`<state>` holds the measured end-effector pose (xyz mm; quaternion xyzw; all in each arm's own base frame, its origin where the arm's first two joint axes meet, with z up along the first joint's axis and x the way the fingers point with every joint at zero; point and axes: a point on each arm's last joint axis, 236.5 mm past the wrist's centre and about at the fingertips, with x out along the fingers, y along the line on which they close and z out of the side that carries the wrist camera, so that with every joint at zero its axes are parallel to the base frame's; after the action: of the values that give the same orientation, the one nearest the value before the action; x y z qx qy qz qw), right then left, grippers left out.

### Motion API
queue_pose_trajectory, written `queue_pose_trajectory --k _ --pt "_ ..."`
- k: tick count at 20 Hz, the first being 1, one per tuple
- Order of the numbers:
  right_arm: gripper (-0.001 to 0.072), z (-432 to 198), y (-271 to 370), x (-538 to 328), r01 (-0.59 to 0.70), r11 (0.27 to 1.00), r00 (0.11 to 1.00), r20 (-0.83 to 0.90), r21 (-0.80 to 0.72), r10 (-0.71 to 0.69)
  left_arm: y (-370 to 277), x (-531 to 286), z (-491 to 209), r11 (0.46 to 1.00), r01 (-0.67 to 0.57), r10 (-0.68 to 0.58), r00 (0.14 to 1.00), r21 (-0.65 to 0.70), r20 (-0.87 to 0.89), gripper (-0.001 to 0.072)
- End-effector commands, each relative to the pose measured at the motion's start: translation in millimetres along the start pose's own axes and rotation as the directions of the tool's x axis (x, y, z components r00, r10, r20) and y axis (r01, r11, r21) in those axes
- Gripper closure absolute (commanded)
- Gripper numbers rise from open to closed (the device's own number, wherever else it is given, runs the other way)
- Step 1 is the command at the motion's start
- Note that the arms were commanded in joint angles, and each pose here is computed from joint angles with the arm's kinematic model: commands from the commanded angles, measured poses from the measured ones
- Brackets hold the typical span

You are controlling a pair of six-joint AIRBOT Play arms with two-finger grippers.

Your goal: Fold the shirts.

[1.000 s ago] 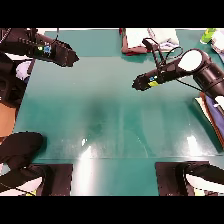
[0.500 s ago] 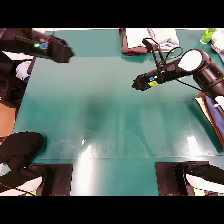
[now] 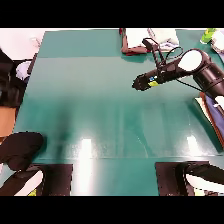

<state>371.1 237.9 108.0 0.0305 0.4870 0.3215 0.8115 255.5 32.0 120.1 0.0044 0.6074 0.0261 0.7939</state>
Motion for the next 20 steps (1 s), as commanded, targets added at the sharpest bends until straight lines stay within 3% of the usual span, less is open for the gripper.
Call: queue_pose_trajectory --k 1,8,9,11,12,16,18,20 --pt "0.0693 -1 1 0 -0.001 1.000 1.000 -0.003 0.000 0.001 24 63 -77 0.993 -0.045 0.019 0.972 -0.108 -0.234 0.0087" --pt "0.0694 0 0 0 -0.001 1.000 1.000 0.001 0.000 0.001 27 128 -151 0.984 -0.115 0.047 0.903 -0.137 -0.426 0.0088" --pt "0.0694 0 0 0 -0.001 1.000 1.000 0.001 -0.001 0.001 27 128 -151 0.982 -0.121 0.047 0.903 -0.147 -0.427 0.0151" --pt "0.0694 0 1 0 -0.001 1.000 1.000 0.001 -0.001 0.001 27 128 -151 0.981 -0.121 0.046 0.903 -0.149 -0.426 0.0594" --pt "0.0694 2 0 -1 0.001 1.000 1.000 0.005 -0.001 -0.001 27 125 -147 0.981 -0.119 0.046 0.907 -0.151 -0.418 0.0679" --pt "0.0694 37 6 -42 0.000 1.000 0.997 0.081 -0.029 0.002 20 65 -72 0.988 -0.074 0.042 0.975 -0.137 -0.219 0.0681" --pt "0.0694 61 12 -76 0.012 0.998 0.989 0.149 -0.057 -0.004 0 5 -11 0.997 -0.042 0.043 0.999 -0.071 0.008 0.0682" --pt "0.0695 88 15 -111 0.032 0.997 0.970 0.241 -0.067 -0.015 -36 -64 41 1.000 0.019 -0.021 0.964 0.009 0.266 0.0682"
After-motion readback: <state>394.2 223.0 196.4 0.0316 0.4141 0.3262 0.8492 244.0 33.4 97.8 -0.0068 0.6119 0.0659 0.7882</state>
